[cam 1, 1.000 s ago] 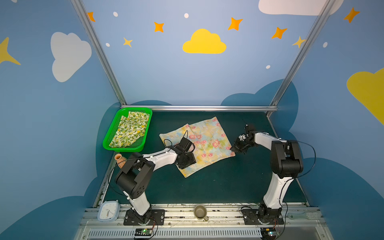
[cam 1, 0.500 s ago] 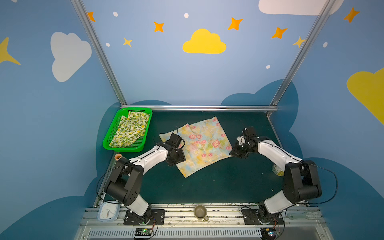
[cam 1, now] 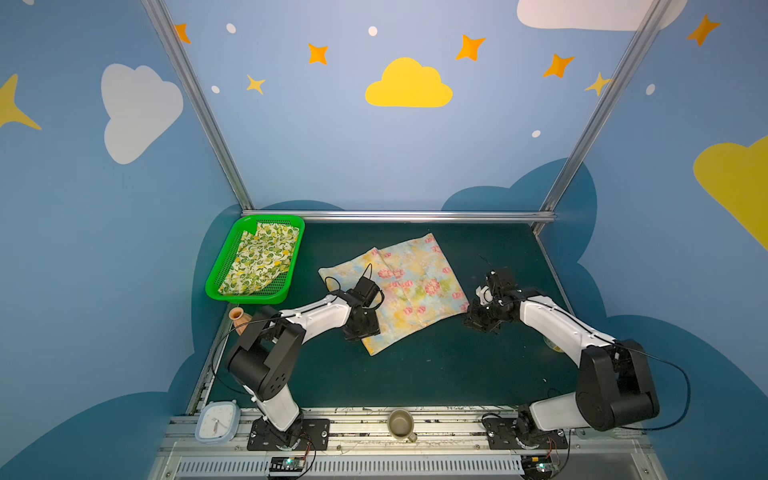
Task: Fold and stack skirts
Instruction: Rotate the skirt at the center of the table.
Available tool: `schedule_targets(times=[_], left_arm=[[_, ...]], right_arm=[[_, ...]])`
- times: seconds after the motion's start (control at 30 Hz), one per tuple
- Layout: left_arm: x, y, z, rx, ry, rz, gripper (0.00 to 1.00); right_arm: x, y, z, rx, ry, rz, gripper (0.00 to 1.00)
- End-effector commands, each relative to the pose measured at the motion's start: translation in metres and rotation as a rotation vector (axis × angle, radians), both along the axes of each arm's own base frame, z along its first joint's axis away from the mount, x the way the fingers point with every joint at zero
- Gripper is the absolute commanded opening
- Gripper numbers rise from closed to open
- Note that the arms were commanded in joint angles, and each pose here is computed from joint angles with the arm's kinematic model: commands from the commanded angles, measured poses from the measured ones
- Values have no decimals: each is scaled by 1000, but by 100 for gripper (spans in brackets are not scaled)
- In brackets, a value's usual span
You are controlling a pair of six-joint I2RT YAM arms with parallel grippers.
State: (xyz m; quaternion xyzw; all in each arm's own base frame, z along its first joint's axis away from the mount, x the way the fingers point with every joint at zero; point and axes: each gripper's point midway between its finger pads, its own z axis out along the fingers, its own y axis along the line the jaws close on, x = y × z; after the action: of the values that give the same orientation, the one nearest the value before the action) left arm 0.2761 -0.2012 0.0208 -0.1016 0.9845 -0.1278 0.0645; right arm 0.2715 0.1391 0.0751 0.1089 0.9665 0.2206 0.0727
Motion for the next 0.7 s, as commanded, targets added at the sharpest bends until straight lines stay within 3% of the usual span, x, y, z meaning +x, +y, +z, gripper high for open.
schedule_targets(times=[0.0, 0.17, 0.5, 0.6, 0.67], left_arm=[[-15, -13, -19, 3, 66, -15, 46], [-21, -41, -22, -24, 76, -46, 39], [-19, -142, -12, -168, 71, -187, 35], [-16, -163, -4, -181, 54, -230, 37], [-16, -168, 1, -185, 51, -237, 43]], right_arm=[[-7, -2, 1, -15, -1, 21, 19], [-10, -1, -1, -12, 8, 30, 19], [-17, -3, -1, -10, 10, 33, 19], [-20, -3, -1, -12, 10, 38, 19], [-22, -2, -1, -17, 12, 48, 20]])
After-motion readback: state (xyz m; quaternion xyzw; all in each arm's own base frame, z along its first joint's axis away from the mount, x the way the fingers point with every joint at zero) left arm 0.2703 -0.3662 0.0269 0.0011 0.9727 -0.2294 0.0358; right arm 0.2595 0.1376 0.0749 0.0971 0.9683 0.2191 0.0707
